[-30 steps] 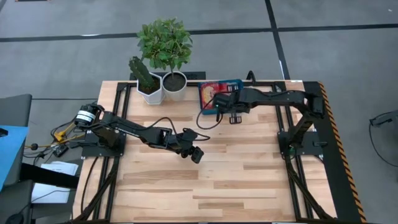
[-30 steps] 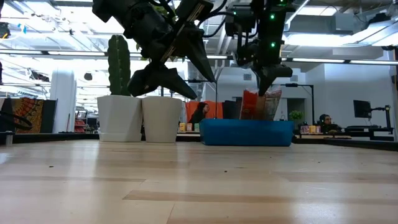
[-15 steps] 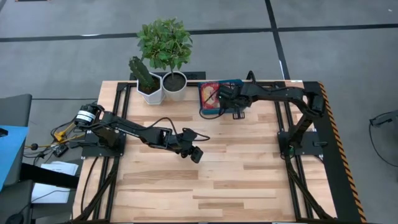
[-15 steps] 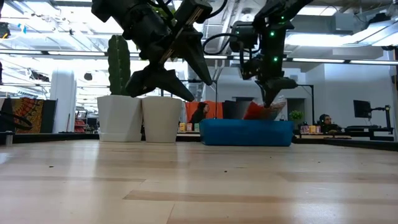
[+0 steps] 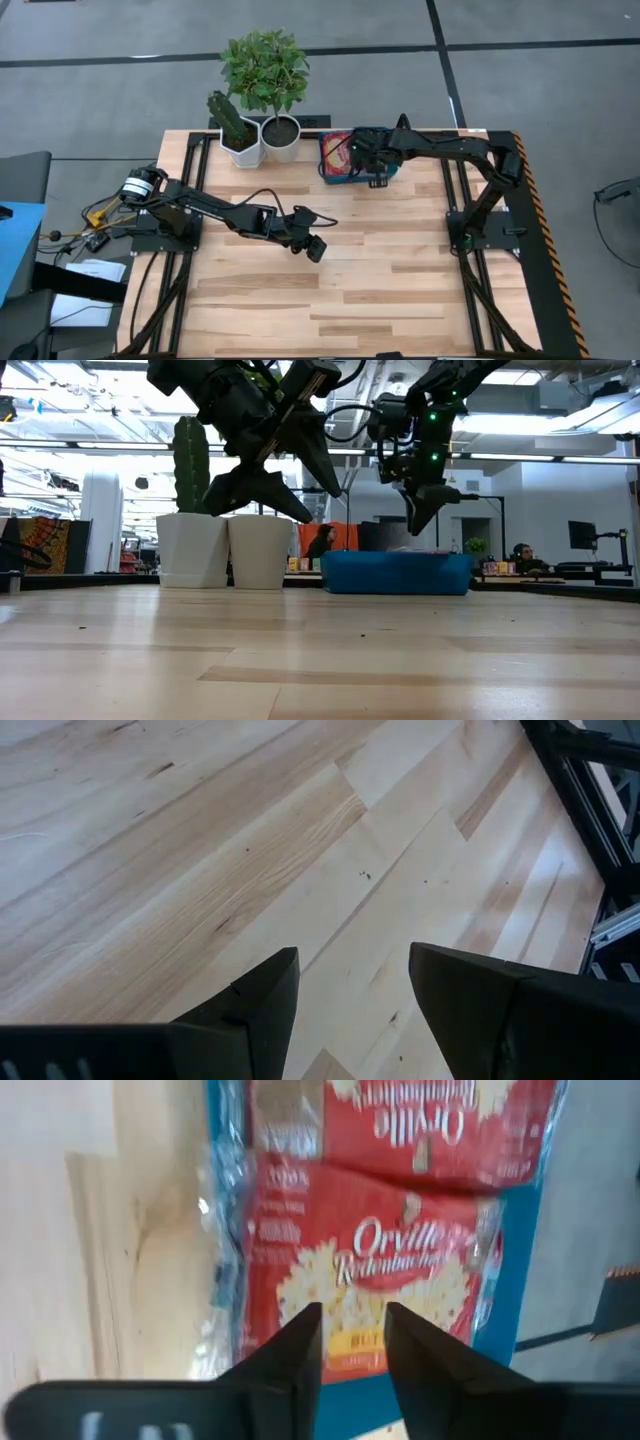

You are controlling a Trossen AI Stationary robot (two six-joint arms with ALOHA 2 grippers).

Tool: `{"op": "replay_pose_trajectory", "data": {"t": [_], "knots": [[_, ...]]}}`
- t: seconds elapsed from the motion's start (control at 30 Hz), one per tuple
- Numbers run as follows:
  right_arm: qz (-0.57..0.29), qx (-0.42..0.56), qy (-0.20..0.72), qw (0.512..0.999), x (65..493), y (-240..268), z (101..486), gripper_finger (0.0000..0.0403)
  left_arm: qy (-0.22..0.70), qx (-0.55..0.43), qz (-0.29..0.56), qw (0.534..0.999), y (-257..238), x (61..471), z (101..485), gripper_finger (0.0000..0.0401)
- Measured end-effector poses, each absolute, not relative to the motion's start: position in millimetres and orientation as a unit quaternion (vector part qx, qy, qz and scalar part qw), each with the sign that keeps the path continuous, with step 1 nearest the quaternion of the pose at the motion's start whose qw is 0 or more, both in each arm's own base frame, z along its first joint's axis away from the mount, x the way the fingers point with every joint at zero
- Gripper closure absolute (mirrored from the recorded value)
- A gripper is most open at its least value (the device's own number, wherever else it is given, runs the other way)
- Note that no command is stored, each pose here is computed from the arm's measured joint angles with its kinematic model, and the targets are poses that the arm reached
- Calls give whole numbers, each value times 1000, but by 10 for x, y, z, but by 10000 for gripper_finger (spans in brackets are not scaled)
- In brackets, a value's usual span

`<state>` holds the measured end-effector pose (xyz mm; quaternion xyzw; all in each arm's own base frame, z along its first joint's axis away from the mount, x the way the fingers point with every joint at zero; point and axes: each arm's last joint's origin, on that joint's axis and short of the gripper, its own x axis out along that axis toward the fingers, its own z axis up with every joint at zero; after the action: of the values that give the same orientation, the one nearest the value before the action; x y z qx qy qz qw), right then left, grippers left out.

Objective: Sort popcorn bags into baskets
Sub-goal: Put the red popcorn bag into the blue container

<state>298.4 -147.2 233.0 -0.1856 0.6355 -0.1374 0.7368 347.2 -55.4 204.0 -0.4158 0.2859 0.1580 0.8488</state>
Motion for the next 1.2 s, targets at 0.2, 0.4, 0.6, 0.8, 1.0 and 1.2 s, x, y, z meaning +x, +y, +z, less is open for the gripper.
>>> {"op": "replay_pose_trajectory", "data": {"t": [0.2, 0.4, 0.6, 0.8, 1.0, 1.2], "knots": [[-159, -134, 647, 734, 2890, -1530, 2330, 227, 291, -414, 161, 847, -553, 3464, 2030, 218], [-81, -69, 631, 769, 2876, -1391, 2369, 232, 294, -414, 159, 846, -553, 3463, 2028, 218], [-64, -84, 632, 768, 2891, -1376, 2358, 272, 294, -414, 161, 847, -552, 3462, 2027, 218], [-74, -63, 651, 753, 2856, -1540, 2187, 302, 294, -412, 165, 846, -551, 3458, 2023, 218], [-83, -55, 686, 721, 2789, -1705, 1980, 312, 297, -412, 168, 845, -550, 3453, 2016, 218], [-107, -76, 688, 714, 2793, -1758, 2032, 312, 299, -412, 169, 844, -548, 3451, 2014, 218]]}}
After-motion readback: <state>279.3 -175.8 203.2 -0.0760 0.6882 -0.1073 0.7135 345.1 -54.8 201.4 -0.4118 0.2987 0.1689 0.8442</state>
